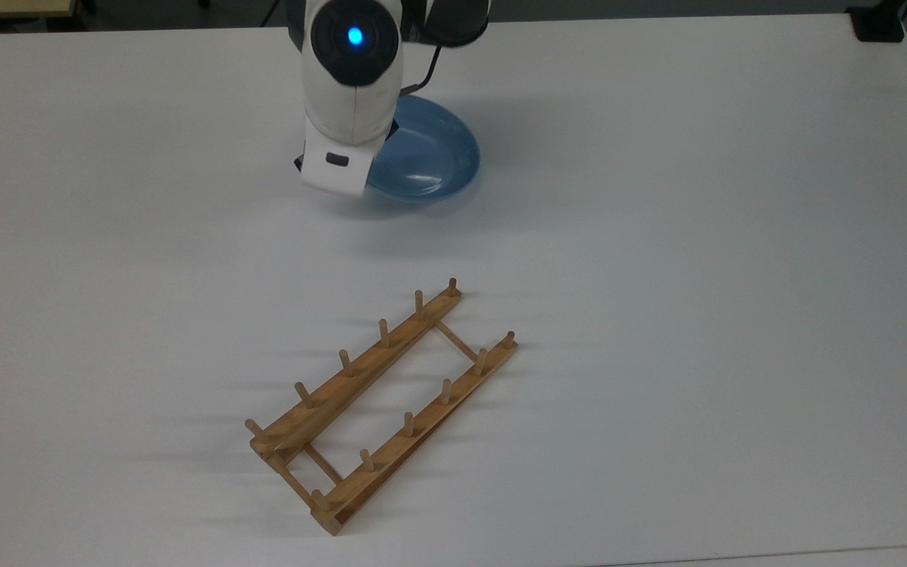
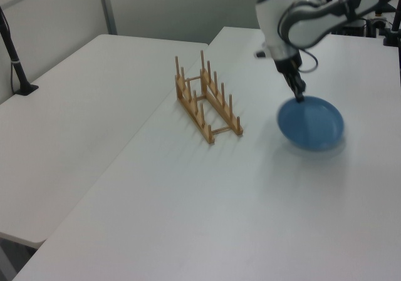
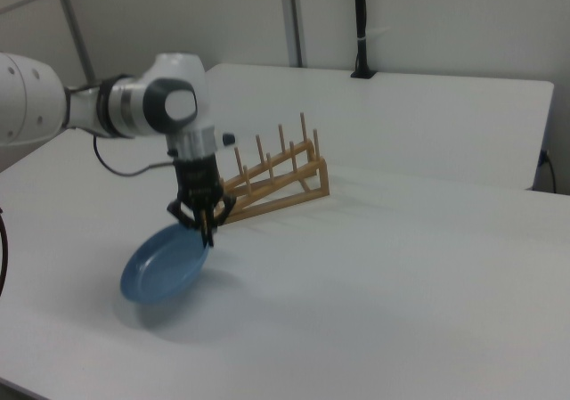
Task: Place plate in plate rack
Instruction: 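Close the gripper on the blue plate's rim and lift it, then carry the plate upright over the wooden rack slots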
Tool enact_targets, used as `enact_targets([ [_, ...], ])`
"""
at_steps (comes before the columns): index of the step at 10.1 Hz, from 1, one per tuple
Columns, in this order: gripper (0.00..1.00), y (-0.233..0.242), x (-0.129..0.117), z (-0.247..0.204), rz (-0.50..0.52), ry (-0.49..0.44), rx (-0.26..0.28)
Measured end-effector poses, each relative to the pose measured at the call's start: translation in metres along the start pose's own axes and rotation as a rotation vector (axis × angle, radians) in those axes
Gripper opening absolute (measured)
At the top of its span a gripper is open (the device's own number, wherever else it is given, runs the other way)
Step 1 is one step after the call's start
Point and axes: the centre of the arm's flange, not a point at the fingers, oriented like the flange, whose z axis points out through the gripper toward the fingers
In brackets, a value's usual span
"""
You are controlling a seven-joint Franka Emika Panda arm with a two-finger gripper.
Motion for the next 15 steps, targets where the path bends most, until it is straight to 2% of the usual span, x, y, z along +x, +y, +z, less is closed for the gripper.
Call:
enact_targets([
  [3,0.05,0.008,0.006,-0.107,0.167,0.187,-0.102],
  [5,0.05,0.017,0.007,-0.168,0.37,0.401,-0.165],
  [6,0.05,0.018,0.012,-0.187,0.466,0.515,-0.203],
  [9,0.05,0.013,0.033,-0.214,0.708,0.756,-0.376],
  [11,0.05,0.016,0.039,-0.215,0.796,0.829,-0.49],
  [12,0.05,0.017,0.043,-0.207,0.8,0.824,-0.552],
  [13,0.05,0.016,0.05,-0.195,0.791,0.808,-0.592],
  [15,0.05,0.001,0.071,-0.165,0.731,0.76,-0.629],
])
